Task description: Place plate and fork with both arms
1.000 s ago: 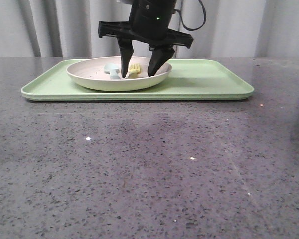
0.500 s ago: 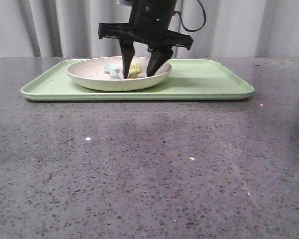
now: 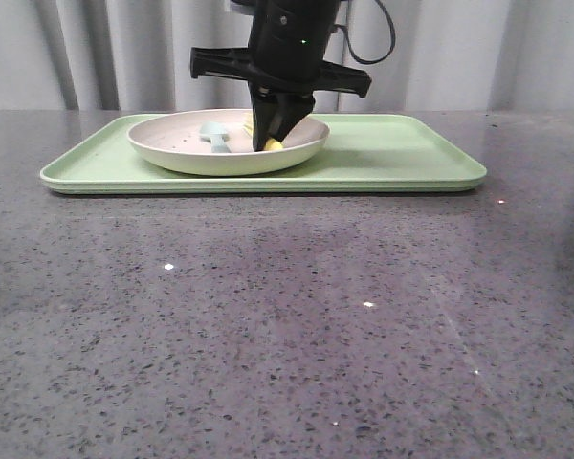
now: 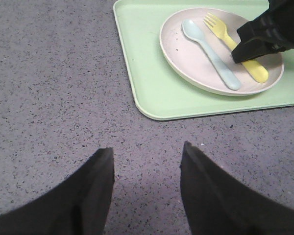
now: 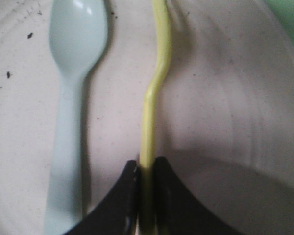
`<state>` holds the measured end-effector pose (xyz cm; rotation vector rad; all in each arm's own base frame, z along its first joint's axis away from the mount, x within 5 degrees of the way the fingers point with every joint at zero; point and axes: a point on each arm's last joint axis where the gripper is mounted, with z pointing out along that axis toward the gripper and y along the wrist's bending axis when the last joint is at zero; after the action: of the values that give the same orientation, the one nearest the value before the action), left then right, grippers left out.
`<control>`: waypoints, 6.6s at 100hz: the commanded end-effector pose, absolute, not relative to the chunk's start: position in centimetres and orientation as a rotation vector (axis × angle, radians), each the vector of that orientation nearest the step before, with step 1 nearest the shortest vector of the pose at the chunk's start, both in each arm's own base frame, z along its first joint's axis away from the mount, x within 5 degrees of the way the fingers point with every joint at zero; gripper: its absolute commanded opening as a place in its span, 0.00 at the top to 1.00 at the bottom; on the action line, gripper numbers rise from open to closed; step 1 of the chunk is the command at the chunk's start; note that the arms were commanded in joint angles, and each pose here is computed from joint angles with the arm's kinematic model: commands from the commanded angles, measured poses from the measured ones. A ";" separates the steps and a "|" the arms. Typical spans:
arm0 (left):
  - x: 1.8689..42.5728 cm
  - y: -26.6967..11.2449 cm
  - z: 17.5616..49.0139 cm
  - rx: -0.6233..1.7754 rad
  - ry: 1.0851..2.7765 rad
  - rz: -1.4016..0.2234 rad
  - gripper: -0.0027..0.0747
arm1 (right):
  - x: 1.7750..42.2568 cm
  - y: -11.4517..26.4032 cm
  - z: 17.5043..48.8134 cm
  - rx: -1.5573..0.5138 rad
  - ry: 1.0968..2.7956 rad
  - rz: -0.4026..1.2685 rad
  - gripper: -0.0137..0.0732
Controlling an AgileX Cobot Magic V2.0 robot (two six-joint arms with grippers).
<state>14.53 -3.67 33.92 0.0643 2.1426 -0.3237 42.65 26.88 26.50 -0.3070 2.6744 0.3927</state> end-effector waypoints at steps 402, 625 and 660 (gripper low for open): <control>13.3 -3.2 36.7 0.062 1.937 -0.314 0.61 | 21.7 8.8 41.6 -0.156 2.191 0.300 0.52; 6.5 -1.5 31.7 0.077 1.713 -0.267 0.99 | 7.1 2.5 30.9 -0.178 1.742 0.359 0.92; 6.5 -1.2 30.7 0.071 1.681 -0.198 0.99 | 7.1 2.5 30.9 -0.178 1.742 0.359 0.92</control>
<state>6.43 -1.36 29.37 0.1025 1.8160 -0.2060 7.03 2.45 29.39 -0.1739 1.8439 0.3529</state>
